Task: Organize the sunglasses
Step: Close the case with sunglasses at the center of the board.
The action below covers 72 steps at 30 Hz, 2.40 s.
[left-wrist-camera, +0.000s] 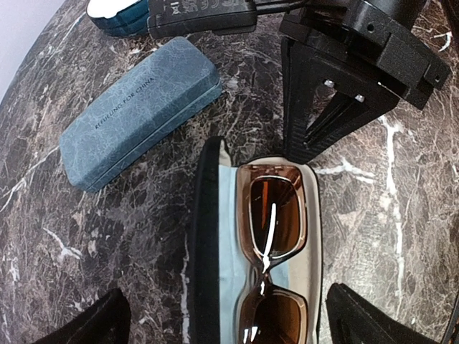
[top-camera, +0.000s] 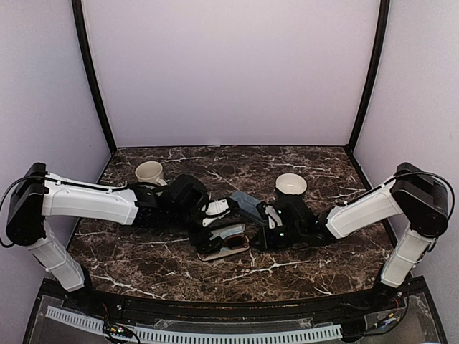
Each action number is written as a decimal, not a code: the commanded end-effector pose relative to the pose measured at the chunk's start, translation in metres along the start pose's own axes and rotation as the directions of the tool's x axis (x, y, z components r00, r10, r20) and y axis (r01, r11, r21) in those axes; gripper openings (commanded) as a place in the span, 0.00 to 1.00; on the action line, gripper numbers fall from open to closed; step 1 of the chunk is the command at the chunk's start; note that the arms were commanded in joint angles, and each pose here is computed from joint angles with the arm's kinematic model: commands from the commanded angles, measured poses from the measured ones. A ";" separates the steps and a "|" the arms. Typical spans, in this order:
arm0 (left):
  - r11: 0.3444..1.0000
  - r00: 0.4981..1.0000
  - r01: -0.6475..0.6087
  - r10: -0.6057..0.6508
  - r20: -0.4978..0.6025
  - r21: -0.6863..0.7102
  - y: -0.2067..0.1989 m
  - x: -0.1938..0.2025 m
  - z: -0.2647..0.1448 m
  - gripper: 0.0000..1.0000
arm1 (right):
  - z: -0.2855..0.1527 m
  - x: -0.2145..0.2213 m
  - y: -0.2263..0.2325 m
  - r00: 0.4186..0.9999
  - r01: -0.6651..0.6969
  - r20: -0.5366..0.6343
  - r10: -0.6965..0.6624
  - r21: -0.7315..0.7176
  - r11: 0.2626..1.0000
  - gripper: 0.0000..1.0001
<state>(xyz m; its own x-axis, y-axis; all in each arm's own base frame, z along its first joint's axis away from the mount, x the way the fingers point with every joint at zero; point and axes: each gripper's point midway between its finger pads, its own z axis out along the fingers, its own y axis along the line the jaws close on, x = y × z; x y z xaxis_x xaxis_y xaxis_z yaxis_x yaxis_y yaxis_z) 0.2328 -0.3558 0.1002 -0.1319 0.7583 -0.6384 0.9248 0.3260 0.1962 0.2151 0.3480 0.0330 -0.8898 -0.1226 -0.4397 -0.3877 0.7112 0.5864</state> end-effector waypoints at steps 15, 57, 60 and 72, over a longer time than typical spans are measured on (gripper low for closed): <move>0.996 0.995 0.085 -0.084 -0.048 0.023 -0.009 0.004 0.010 0.74 | 0.007 -0.006 0.005 1.000 0.018 0.000 -0.018 0.000 1.000 0.03; 0.995 0.995 0.098 -0.097 -0.036 0.026 -0.033 -0.002 0.003 0.56 | 0.011 -0.013 0.006 1.000 -0.014 -0.001 0.014 0.022 1.000 0.02; 0.995 0.995 0.098 -0.097 -0.034 0.019 -0.035 0.000 0.003 0.56 | 0.012 -0.011 0.005 1.000 -0.014 -0.005 0.014 0.024 1.000 0.02; 0.998 0.998 0.055 -0.054 -0.036 0.014 -0.048 0.007 0.008 0.59 | 0.017 -0.008 0.004 1.000 -0.012 -0.022 0.012 0.028 1.000 0.02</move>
<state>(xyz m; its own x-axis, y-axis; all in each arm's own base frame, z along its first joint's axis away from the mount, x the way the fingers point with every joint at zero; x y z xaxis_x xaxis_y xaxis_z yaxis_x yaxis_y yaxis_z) 0.2028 -0.3679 0.0751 -0.2257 0.7687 -0.5985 0.9070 0.3900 0.1588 0.2257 0.3552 0.0273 -0.8975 -0.1239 -0.4232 -0.3667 0.7427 0.5603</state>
